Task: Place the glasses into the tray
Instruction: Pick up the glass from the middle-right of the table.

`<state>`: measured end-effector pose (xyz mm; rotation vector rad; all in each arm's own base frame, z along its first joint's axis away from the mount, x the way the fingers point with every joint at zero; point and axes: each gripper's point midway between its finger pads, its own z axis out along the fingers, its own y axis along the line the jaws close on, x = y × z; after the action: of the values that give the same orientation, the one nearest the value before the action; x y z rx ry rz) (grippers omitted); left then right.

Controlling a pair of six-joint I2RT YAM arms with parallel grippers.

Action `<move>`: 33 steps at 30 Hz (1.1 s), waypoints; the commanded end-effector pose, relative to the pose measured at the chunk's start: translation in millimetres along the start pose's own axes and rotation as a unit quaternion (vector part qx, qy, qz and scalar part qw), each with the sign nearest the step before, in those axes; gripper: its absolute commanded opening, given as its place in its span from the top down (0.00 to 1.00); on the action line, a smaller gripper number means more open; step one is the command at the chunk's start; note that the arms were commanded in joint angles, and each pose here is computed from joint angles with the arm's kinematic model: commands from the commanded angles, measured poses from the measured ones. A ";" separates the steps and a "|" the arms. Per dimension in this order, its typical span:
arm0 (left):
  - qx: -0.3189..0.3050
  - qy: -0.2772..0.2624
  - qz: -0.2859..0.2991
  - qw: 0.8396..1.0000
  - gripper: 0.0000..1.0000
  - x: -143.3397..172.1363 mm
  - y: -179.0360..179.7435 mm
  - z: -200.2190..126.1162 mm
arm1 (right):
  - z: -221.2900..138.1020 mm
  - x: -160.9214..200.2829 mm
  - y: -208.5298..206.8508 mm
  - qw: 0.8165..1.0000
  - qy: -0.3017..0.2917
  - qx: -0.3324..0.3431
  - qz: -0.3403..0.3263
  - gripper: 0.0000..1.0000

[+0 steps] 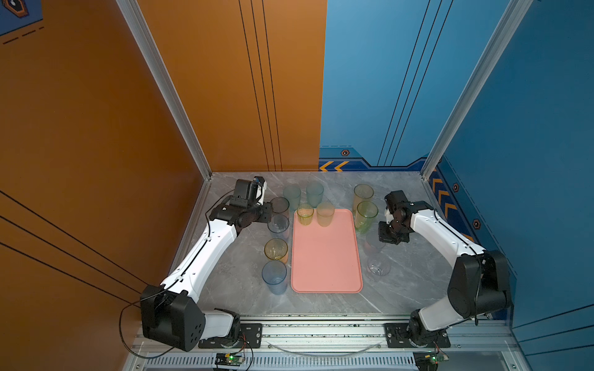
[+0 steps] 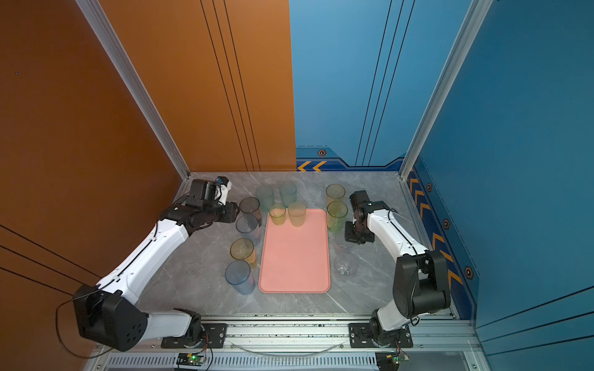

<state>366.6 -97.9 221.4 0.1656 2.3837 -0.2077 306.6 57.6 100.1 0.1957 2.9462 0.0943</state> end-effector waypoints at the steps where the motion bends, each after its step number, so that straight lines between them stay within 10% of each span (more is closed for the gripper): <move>1: -0.001 0.000 0.004 1.000 0.47 -1.7 2.8 -0.4 | -3.1 -3.7 -4.4 1.000 -0.006 0.012 -0.008 0.92; 21: 0.005 -0.005 0.002 1.000 0.47 -4.3 1.5 -3.2 | -92.6 0.7 -7.1 0.995 -0.093 0.010 -0.031 1.00; 33: 0.011 -0.006 0.000 1.000 0.48 -5.4 -0.6 -4.0 | -181.6 -29.2 84.4 0.970 -0.183 -0.067 -0.144 1.00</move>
<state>366.9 -96.8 221.4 0.1613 2.3844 -0.2143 303.3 110.6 283.8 -0.1298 2.5572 0.1895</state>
